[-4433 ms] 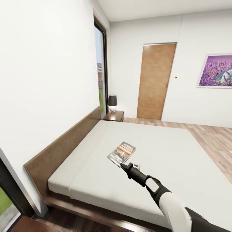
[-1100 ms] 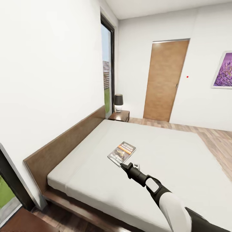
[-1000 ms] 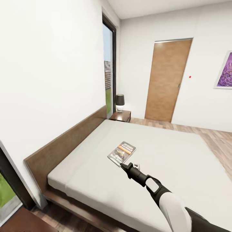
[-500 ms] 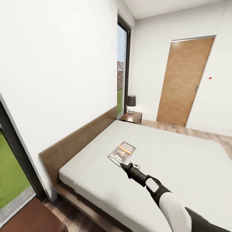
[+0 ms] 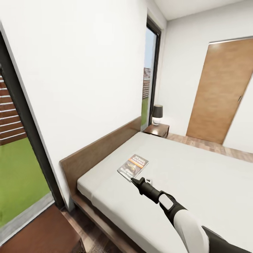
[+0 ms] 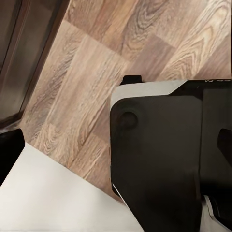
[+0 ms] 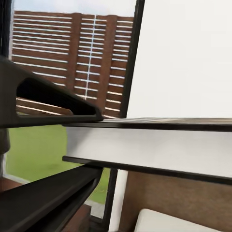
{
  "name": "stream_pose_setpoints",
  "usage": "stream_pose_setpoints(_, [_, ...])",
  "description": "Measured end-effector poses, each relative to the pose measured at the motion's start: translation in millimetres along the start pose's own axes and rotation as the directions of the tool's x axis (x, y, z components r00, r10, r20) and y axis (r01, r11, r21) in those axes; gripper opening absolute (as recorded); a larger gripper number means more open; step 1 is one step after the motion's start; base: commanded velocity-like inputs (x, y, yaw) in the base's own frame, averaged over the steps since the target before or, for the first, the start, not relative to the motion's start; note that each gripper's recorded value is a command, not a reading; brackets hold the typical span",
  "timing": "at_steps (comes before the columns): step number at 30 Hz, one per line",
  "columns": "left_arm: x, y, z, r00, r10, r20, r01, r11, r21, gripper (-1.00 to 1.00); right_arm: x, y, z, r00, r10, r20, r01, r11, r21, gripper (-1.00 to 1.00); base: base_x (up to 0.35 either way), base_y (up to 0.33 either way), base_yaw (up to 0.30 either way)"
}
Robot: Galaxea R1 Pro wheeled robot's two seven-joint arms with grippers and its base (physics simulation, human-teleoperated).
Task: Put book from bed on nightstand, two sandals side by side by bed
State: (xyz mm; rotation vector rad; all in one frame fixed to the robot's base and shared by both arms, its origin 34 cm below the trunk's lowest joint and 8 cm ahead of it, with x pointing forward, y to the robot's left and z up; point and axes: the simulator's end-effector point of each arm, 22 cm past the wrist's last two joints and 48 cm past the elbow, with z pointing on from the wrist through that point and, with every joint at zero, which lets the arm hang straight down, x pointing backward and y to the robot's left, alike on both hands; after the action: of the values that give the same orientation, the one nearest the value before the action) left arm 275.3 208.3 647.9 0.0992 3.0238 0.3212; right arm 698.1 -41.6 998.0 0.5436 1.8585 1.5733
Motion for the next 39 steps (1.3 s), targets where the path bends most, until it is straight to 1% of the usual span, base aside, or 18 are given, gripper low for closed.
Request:
stream_pose_setpoints(6, [0.1,-0.1,-0.1,1.0,0.0,0.0,0.0,1.0,0.0,1.0,-0.1,0.2,-0.1,1.0,0.0,0.0,0.0,1.0,0.0,-1.0,0.0,-0.147,0.245])
stream_pose_setpoints(15, [0.1,-0.2,-0.3,1.0,0.0,0.001,0.0,1.0,0.0,1.0,-0.2,1.2,-0.3,1.0,-0.001,0.001,0.001,1.0,-0.003,-1.0,0.069,-0.092,0.088])
stream_pose_setpoints(22, [-1.7,-0.1,-0.8,1.0,0.0,0.006,0.0,1.0,0.0,1.0,-0.8,3.7,-0.4,1.0,-0.004,0.002,0.004,1.0,-0.006,-1.0,0.106,-0.155,0.183])
stream_pose_setpoints(39, [-4.4,0.4,-1.7,1.0,-0.001,0.014,0.001,1.0,-0.001,1.0,-1.5,7.9,-0.7,1.0,-0.009,0.003,0.009,1.0,-0.011,-1.0,0.013,-0.02,0.084])
